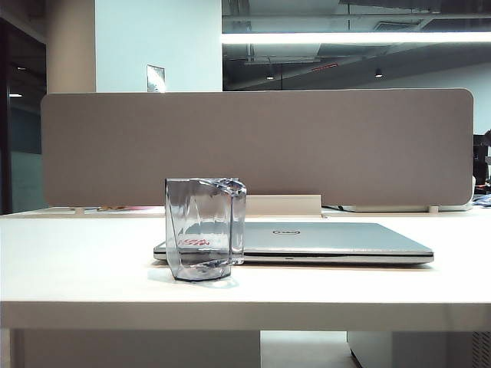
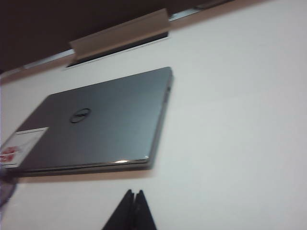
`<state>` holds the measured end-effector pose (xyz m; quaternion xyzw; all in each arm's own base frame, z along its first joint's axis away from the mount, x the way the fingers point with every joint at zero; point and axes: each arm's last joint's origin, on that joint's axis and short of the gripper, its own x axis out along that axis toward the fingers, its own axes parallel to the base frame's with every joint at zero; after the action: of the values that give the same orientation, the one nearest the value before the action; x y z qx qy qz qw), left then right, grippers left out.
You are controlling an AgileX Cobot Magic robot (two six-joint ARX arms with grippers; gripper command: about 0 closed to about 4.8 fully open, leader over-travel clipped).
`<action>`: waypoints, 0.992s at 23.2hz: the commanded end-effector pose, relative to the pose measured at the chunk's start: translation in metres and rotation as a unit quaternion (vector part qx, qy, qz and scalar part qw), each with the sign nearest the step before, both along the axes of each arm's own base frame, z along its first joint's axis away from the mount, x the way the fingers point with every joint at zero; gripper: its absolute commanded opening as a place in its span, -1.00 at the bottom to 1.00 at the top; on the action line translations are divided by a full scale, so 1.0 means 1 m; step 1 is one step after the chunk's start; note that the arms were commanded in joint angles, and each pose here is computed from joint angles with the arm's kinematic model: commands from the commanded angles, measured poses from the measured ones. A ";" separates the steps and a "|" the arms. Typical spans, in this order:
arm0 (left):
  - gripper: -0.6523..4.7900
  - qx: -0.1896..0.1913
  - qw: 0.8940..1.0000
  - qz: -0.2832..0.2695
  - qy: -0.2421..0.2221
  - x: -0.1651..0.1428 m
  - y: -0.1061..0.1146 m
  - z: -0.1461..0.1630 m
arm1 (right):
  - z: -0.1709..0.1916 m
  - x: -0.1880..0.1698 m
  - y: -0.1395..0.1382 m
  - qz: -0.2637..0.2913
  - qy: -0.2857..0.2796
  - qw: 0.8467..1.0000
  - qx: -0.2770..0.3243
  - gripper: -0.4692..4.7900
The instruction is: Pick up the water cup and place it on the right side of the laptop.
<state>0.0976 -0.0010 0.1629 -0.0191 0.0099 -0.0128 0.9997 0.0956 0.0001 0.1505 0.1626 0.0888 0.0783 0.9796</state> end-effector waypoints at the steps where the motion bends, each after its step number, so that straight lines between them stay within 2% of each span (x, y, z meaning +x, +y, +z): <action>1: -0.78 0.000 1.000 -0.002 -0.005 0.000 0.000 0.002 | 0.014 -0.001 0.001 0.008 -0.042 0.999 0.002 -0.83; 4: -0.78 0.000 1.000 -0.002 -0.005 0.000 0.000 0.002 | 0.042 -0.007 0.001 0.005 -0.087 0.996 -0.011 -0.83; 11: -0.78 0.000 1.000 -0.003 -0.005 0.000 0.000 0.002 | 0.076 -0.018 0.002 0.010 -0.148 0.986 -0.070 -0.83; 15: -0.78 0.000 1.000 -0.003 -0.005 0.000 0.000 0.002 | 0.082 -0.020 0.004 0.035 -0.164 0.981 -0.095 -0.83; 20: -0.78 0.000 1.000 -0.003 -0.005 0.000 0.000 0.002 | 0.086 -0.015 0.005 0.071 -0.170 0.978 -0.095 -0.83; 23: -0.78 0.000 1.000 -0.003 -0.005 0.000 0.000 0.002 | 0.092 -0.009 0.005 0.074 -0.160 0.980 -0.093 -0.83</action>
<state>0.0976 -0.0010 0.1629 -0.0191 0.0099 -0.0128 0.9997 0.0857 0.0049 0.2332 0.0554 -0.0316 0.1628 0.9846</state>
